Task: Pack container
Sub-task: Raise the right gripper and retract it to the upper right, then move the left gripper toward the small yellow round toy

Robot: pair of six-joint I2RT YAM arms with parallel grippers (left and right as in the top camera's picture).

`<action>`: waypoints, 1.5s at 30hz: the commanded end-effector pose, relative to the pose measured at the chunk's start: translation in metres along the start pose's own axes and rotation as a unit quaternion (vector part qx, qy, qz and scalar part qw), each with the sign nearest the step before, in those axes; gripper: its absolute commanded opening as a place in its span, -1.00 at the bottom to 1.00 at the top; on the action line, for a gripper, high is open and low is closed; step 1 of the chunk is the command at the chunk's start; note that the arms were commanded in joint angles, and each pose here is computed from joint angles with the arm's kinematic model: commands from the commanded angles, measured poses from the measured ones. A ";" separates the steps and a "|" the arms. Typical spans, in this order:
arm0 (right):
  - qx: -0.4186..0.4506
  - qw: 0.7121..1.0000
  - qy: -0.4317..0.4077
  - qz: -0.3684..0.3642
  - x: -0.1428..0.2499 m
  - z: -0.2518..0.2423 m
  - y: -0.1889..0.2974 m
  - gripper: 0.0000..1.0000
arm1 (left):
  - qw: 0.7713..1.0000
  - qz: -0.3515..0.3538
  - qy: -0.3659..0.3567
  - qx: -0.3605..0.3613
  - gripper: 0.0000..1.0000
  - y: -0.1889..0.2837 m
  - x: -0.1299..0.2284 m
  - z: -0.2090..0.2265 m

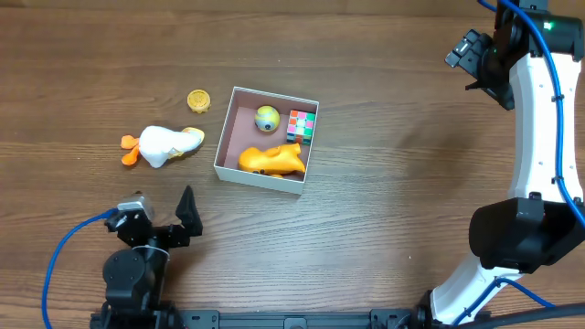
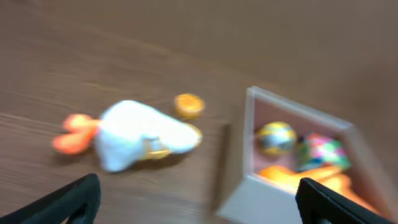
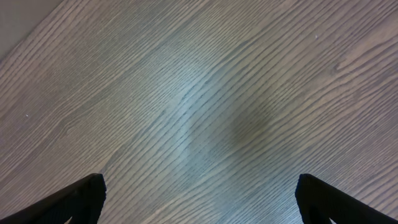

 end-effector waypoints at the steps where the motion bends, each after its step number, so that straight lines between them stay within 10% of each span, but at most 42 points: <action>1: -0.006 1.000 -0.002 -0.007 0.000 0.000 0.006 1.00 | 0.987 -0.039 0.084 0.134 1.00 0.013 -0.031 -0.030; 7: -0.006 1.000 -0.002 -0.006 0.000 0.000 0.006 1.00 | 0.944 -0.223 0.059 0.235 1.00 0.062 -0.116 -0.061; 12: -0.006 1.000 -0.002 -0.006 0.000 0.000 0.006 1.00 | 0.941 -0.234 0.052 0.237 1.00 0.084 -0.153 -0.072; 23: -0.006 1.000 -0.002 -0.006 0.000 0.000 0.006 1.00 | 0.987 0.096 -0.018 0.128 1.00 -0.002 -0.203 -0.086; 39: -0.006 1.000 -0.002 -0.006 0.000 0.000 0.006 1.00 | 0.839 0.541 0.042 -0.036 1.00 -0.108 -0.131 -0.055; 45: -0.006 1.000 -0.002 -0.006 0.000 0.000 0.006 1.00 | 0.855 0.519 -0.007 -0.001 1.00 -0.123 -0.133 -0.055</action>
Point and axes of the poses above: each gripper's point midway between its finger pads, its own y axis back along the fingers, its own z axis along the line the jaws close on, x = y × z, the point moved 8 cm from there along y, back along the fingers, and after that the axes turned 3 degrees about -y, right-handed, at the moved point
